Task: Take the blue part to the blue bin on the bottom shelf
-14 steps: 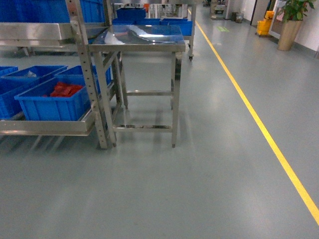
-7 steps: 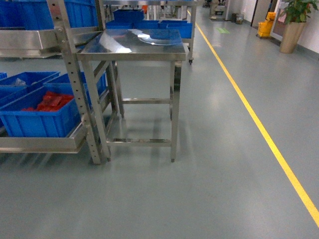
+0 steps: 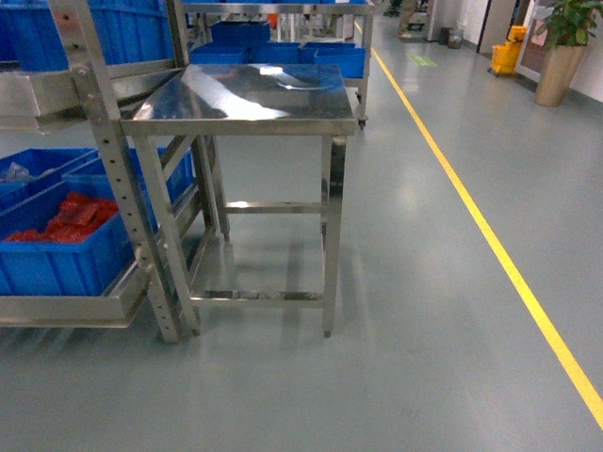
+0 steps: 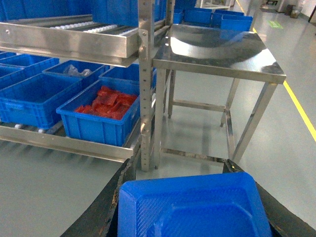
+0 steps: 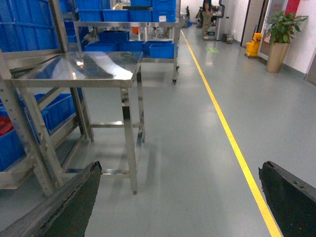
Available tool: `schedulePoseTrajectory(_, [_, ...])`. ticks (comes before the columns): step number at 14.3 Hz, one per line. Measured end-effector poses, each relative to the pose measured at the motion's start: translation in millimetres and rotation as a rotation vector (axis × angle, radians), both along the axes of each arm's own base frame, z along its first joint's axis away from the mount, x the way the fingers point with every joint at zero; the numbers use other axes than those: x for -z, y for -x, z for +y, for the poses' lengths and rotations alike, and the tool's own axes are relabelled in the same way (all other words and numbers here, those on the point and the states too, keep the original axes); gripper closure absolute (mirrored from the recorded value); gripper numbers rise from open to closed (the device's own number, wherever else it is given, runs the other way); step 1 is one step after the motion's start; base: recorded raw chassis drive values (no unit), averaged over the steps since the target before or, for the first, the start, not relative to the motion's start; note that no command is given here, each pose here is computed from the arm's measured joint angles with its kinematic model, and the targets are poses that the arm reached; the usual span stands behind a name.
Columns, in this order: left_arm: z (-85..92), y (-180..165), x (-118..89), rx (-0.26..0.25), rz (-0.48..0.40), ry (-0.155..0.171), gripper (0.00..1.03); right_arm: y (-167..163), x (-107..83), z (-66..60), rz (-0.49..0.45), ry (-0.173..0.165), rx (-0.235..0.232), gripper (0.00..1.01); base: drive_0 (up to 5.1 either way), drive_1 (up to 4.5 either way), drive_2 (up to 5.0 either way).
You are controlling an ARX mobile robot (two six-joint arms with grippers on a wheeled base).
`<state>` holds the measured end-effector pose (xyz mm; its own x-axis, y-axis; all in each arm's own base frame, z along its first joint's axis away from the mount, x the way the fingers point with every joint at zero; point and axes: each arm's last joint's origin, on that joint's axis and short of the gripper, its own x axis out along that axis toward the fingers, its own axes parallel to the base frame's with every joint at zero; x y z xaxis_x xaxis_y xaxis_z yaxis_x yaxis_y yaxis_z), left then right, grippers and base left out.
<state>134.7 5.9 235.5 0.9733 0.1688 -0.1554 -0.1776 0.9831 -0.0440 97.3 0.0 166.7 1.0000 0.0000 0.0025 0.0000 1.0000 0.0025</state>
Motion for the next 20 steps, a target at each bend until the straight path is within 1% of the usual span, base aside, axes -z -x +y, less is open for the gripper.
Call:
schedulePoseTrajectory(16, [0.1, -0.2, 0.0, 0.0, 0.0, 0.0, 0.59, 0.0, -0.3, 0.0, -0.003, 0.0, 0.0, 0.03, 0.1, 4.14, -4.0])
schedulePoseTrajectory(20, [0.1, -0.5, 0.4, 0.0, 0.004, 0.0, 0.59, 0.0, 0.1, 0.0, 0.001, 0.0, 0.0, 0.03, 0.0, 0.0, 0.0])
